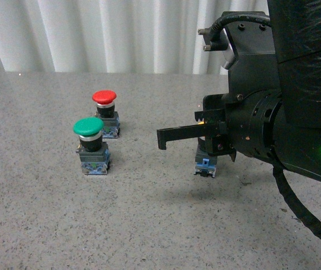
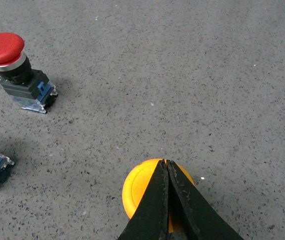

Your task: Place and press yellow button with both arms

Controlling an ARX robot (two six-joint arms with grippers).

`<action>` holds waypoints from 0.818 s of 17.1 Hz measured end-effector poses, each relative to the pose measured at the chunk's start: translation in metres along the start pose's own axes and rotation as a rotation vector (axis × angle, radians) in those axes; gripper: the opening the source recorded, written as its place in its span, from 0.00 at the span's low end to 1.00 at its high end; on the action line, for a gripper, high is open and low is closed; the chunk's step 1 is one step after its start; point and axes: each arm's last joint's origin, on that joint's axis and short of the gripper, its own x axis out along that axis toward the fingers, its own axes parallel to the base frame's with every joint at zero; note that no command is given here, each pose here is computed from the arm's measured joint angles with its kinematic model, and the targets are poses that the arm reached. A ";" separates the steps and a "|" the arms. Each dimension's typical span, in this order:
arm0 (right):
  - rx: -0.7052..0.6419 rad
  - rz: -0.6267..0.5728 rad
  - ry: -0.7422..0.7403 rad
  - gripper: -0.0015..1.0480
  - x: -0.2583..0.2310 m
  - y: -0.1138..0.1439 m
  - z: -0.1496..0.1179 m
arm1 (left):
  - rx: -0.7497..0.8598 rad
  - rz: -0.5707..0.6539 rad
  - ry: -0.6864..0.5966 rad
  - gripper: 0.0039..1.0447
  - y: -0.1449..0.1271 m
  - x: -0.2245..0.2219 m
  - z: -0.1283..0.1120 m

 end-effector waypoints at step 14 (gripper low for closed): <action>0.074 0.012 -0.216 0.02 -0.032 -0.009 0.036 | 0.000 0.000 0.000 0.94 0.000 0.000 0.000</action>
